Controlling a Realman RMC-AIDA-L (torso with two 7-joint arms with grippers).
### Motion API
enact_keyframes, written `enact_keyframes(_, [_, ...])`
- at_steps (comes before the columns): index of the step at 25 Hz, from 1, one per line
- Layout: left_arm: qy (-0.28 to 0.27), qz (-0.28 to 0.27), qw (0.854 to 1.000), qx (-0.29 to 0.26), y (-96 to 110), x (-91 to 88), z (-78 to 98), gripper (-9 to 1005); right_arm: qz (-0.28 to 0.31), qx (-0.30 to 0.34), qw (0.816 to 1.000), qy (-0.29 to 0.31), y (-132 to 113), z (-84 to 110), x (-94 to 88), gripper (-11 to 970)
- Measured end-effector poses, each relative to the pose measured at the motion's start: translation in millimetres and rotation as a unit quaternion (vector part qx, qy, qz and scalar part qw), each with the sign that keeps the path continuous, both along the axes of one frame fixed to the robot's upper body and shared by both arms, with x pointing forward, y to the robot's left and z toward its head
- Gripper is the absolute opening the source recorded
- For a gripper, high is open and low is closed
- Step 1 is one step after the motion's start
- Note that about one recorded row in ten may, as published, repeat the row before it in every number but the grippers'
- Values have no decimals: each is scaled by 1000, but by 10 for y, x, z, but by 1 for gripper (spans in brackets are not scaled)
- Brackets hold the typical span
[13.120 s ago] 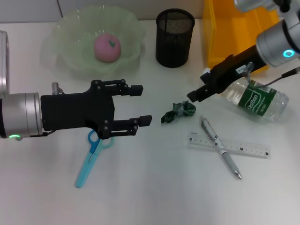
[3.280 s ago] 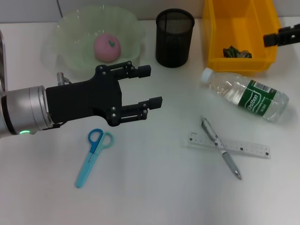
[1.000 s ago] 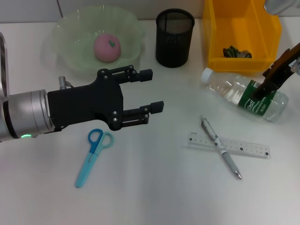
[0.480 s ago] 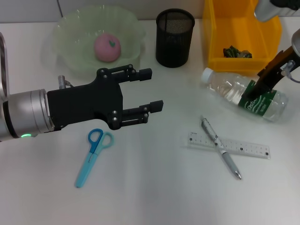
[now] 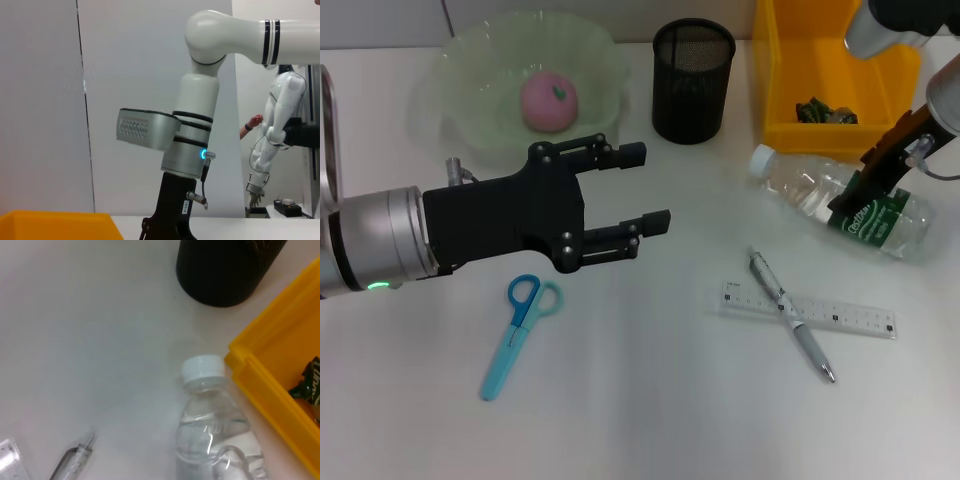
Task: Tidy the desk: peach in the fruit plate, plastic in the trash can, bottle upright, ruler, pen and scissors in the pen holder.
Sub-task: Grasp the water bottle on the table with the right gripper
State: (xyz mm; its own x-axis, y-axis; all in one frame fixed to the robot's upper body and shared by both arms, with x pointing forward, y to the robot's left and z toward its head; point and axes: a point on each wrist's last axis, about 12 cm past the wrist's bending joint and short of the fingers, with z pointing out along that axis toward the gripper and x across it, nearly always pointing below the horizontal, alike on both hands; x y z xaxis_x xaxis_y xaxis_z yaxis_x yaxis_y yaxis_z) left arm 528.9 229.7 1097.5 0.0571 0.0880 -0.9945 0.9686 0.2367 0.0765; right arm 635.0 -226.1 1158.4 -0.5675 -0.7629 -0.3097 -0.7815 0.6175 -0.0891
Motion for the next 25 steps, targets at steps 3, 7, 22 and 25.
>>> enact_keyframes(3, [0,1,1000,0,4,3,1,695,5,-4,1000,-2,23,-25,0,826])
enact_keyframes(7, [-1,3,1000,1,7,7,1,697,8,-3,1000,-2,45,-36,5,825])
enact_keyframes(22, [-2,5,1000,1,9,17,4,695,7,3,1000,0,85,-150,37,822])
enact_keyframes(25, [-2,5,1000,1,9,17,5,697,7,3,1000,0,86,-172,38,820])
